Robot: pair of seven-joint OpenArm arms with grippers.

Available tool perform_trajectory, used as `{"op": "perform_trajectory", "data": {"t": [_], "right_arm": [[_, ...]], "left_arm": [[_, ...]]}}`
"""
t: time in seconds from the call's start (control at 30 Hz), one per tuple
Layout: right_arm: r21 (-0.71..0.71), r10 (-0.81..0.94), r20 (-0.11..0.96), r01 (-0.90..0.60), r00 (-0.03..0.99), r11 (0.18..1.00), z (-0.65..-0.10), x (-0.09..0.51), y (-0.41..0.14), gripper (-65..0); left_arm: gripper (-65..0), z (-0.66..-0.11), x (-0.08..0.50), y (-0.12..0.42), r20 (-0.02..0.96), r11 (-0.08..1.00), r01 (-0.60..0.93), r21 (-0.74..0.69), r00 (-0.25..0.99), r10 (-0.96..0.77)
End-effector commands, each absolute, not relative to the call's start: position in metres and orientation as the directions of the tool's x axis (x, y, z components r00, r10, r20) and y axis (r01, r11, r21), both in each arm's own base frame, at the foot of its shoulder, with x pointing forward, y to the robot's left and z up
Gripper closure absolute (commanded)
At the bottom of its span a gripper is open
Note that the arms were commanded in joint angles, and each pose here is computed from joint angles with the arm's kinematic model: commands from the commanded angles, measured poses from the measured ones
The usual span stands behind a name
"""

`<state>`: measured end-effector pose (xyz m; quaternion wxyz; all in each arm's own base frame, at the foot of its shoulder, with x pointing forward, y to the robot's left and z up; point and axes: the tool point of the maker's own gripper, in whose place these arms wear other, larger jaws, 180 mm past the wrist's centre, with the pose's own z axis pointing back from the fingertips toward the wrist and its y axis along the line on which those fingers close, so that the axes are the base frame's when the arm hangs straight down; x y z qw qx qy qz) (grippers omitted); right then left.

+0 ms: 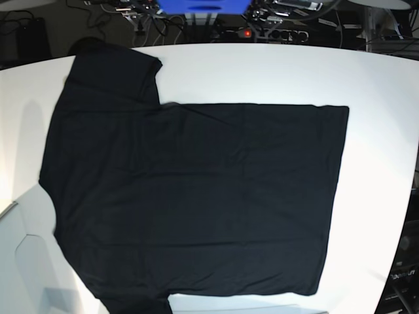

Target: Fold the T-shirt properly

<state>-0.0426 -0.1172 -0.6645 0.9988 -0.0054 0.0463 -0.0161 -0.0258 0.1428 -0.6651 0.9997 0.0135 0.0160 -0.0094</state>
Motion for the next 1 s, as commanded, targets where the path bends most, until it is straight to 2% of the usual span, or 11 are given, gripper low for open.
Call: {"op": "perform_trajectory", "data": {"t": [0.0,0.1,0.2,0.33,0.53,0.87,0.97], "right_arm": [[0.013,-0.03,-0.102,0.032,0.994,0.999,-0.664,-0.048,-0.112,0.0],[0.012,-0.031,-0.099,0.032,0.995,0.999,-0.663,-0.057,-0.113,0.0],[0.008,-0.032,-0.056,0.033,0.998,0.999,-0.66,-0.063,-0.115,0.0],[0.001,-0.033,0.012,0.033,0.999,0.999,-0.649,-0.074,-0.119,0.0],[-0.02,-0.02,0.15,0.023,0.989,1.0,-0.611,-0.082,-0.132,0.0],[-0.056,0.027,0.394,-0.005,0.919,0.998,-0.513,-0.052,-0.15,0.0],[-0.071,0.029,0.42,0.001,0.907,0.997,-0.485,-0.043,-0.156,0.0]], "left_arm": [[0.0,-0.665,-0.03,0.144,-0.039,0.999,0.015,0.039,0.999,-0.013],[0.0,-0.664,-0.045,0.15,-0.059,0.999,0.016,0.048,0.998,-0.014],[0.0,-0.661,-0.049,0.15,-0.009,0.999,0.021,0.044,1.0,-0.021],[0.0,-0.641,-0.06,0.164,0.101,0.998,0.041,0.057,0.994,-0.046],[0.0,-0.58,-0.038,0.176,0.31,0.993,0.096,0.073,0.944,-0.114],[-0.1,-0.488,-0.001,0.172,0.515,0.979,0.187,0.077,0.833,-0.2],[-0.1,-0.466,0.006,0.162,0.558,0.979,0.193,0.063,0.807,-0.195]]}}
